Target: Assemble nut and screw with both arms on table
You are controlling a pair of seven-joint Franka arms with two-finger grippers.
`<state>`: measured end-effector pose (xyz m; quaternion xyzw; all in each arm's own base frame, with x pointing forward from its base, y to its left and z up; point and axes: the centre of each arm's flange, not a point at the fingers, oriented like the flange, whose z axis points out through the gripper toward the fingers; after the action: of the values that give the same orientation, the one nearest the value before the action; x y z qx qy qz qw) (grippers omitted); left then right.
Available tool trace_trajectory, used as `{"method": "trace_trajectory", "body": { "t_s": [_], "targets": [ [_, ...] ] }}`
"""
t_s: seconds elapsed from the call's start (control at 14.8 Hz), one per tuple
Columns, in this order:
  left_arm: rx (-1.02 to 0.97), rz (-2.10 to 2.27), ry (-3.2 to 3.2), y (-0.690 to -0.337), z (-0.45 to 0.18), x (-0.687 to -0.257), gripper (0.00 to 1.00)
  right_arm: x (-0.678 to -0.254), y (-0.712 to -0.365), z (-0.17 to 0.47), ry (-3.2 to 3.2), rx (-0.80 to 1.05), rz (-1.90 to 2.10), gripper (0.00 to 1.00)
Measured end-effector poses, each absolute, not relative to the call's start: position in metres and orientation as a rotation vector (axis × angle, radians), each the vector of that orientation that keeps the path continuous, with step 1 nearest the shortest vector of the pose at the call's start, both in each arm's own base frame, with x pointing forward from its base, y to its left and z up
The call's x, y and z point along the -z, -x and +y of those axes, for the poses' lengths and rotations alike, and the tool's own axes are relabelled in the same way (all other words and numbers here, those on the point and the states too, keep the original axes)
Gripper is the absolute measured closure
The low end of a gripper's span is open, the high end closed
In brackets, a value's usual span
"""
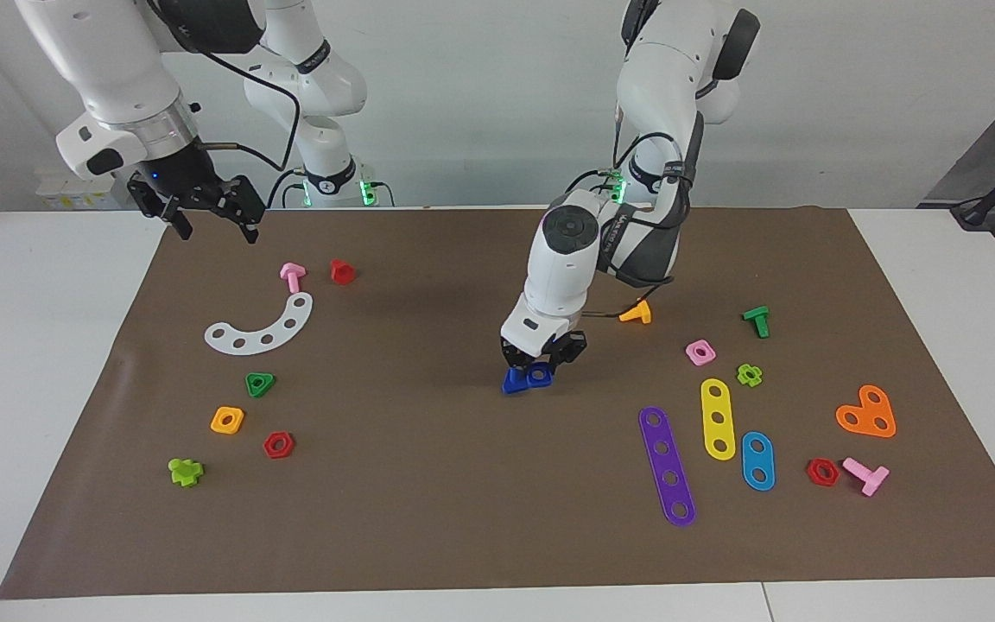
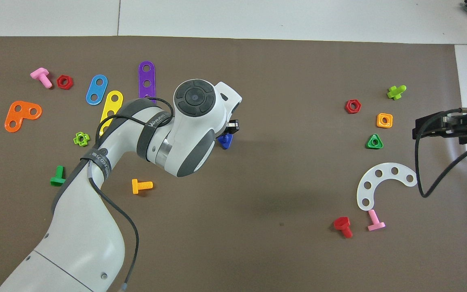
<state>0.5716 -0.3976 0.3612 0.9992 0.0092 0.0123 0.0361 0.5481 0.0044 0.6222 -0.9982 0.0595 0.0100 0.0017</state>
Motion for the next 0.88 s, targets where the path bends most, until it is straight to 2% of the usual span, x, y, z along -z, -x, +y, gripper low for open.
{"method": "trace_trajectory", "body": {
  "t_s": [0.88],
  "targets": [
    [-0.025,-0.004,-3.067,-0.567,-0.415,-0.35,0.53,-0.622,-0.548,0.004,3.133,-0.031,0.187,0.0]
  ]
}}
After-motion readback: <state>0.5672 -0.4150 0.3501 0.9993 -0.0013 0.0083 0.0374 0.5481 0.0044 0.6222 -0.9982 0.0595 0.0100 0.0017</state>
